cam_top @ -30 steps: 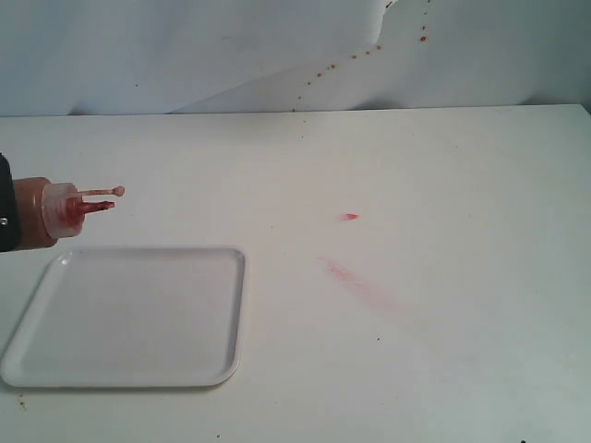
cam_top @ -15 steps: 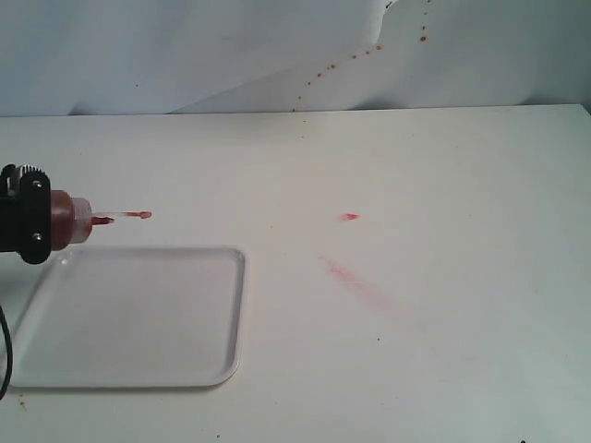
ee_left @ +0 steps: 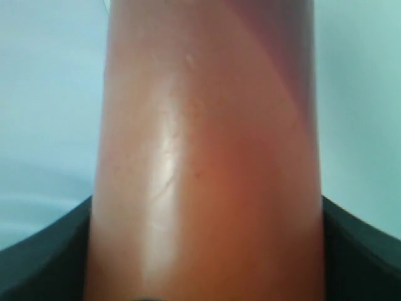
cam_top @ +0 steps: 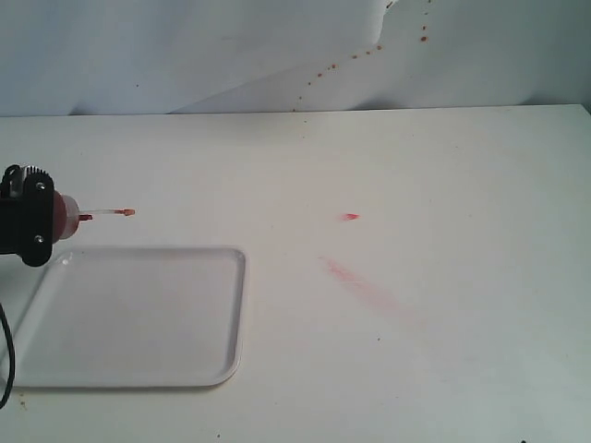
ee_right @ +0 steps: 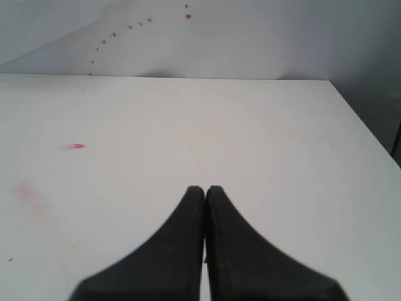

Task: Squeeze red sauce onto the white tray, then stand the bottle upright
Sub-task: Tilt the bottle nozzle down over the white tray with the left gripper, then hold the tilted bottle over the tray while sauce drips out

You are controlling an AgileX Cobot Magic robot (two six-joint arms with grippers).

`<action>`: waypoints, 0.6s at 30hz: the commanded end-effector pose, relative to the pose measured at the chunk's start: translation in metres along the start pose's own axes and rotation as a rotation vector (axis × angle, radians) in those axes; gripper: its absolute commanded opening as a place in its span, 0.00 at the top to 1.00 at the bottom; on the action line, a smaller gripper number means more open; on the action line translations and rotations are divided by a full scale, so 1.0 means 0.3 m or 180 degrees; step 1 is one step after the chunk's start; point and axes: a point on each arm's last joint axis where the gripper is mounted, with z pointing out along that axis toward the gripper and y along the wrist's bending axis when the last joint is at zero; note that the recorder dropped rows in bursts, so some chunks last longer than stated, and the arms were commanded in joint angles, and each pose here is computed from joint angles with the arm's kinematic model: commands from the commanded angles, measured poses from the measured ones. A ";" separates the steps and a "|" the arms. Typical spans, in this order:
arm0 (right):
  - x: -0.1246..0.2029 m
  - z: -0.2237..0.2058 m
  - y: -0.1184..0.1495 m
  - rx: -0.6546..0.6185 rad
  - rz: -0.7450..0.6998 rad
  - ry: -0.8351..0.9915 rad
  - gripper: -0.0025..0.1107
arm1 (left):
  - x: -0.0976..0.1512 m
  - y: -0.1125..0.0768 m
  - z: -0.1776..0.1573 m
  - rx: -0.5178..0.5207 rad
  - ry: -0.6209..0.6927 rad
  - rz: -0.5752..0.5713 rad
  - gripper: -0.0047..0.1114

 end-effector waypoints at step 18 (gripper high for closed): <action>0.003 0.000 -0.001 0.0010 -0.0020 -0.0013 0.98 | 0.147 -0.050 -0.246 0.0146 -0.0606 0.0613 0.96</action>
